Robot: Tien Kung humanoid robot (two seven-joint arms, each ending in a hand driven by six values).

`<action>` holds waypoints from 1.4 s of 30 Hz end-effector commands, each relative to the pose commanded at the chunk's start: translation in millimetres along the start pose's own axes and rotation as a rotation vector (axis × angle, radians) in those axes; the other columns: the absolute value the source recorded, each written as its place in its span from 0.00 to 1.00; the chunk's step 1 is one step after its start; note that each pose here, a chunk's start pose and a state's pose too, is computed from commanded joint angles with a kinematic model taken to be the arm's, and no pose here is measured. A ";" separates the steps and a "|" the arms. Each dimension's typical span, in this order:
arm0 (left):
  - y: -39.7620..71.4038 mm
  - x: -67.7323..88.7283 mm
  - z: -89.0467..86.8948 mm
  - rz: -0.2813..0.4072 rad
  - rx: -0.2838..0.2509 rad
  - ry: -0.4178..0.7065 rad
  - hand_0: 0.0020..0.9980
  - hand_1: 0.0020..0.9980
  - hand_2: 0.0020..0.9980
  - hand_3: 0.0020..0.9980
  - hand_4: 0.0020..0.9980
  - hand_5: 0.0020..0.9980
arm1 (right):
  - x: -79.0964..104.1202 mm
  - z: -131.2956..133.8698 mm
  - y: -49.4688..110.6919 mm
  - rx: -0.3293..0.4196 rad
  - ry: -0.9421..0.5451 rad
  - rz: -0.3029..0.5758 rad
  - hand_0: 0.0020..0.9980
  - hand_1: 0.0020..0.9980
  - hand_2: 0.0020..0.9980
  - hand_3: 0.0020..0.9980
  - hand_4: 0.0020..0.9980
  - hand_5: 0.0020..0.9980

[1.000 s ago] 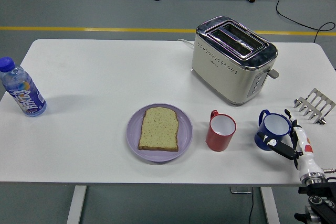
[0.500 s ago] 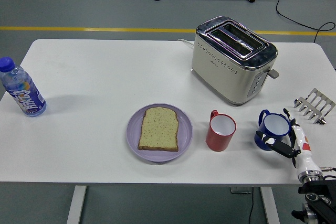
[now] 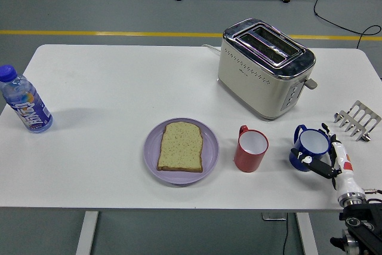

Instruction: Pick up the cup,pour liquid into bread,place the cup on the desk

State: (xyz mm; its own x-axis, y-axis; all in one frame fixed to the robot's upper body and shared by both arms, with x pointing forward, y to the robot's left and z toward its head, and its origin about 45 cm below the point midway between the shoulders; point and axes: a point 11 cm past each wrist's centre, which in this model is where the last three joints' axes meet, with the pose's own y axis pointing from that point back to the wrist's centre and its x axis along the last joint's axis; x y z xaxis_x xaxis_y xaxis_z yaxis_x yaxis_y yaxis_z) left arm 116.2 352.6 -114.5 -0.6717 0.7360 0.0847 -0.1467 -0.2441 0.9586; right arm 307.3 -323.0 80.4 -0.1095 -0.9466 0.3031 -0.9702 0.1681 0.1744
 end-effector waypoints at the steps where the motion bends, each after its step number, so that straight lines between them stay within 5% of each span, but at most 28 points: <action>1: 0.0 0.1 0.0 0.000 0.000 0.000 0.69 0.76 0.77 0.61 0.40 1.00 | -0.1 0.0 -0.1 0.000 0.000 0.001 0.98 0.82 0.93 1.00 0.99 0.21; 24: -0.1 0.8 0.2 -0.002 -0.006 0.012 0.69 0.76 0.77 0.61 0.40 1.00 | 1.9 1.4 -3.6 -0.006 -0.054 0.035 0.95 0.77 0.87 0.92 0.95 0.19; 42: -0.1 0.7 1.0 -0.003 -0.009 0.015 0.69 0.76 0.77 0.61 0.40 1.00 | 1.9 1.8 -6.5 -0.007 -0.105 0.043 0.81 0.68 0.74 0.80 0.81 0.08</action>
State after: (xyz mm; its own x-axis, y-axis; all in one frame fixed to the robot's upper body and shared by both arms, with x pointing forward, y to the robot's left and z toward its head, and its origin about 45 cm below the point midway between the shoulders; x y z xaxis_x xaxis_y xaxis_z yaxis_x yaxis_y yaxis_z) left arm 116.5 353.8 -114.2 -0.6823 0.7270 0.0773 -0.1552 -0.2473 0.9564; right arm 313.0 -326.4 78.1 -0.1738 -0.9619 0.2111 -0.9626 0.2111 0.1695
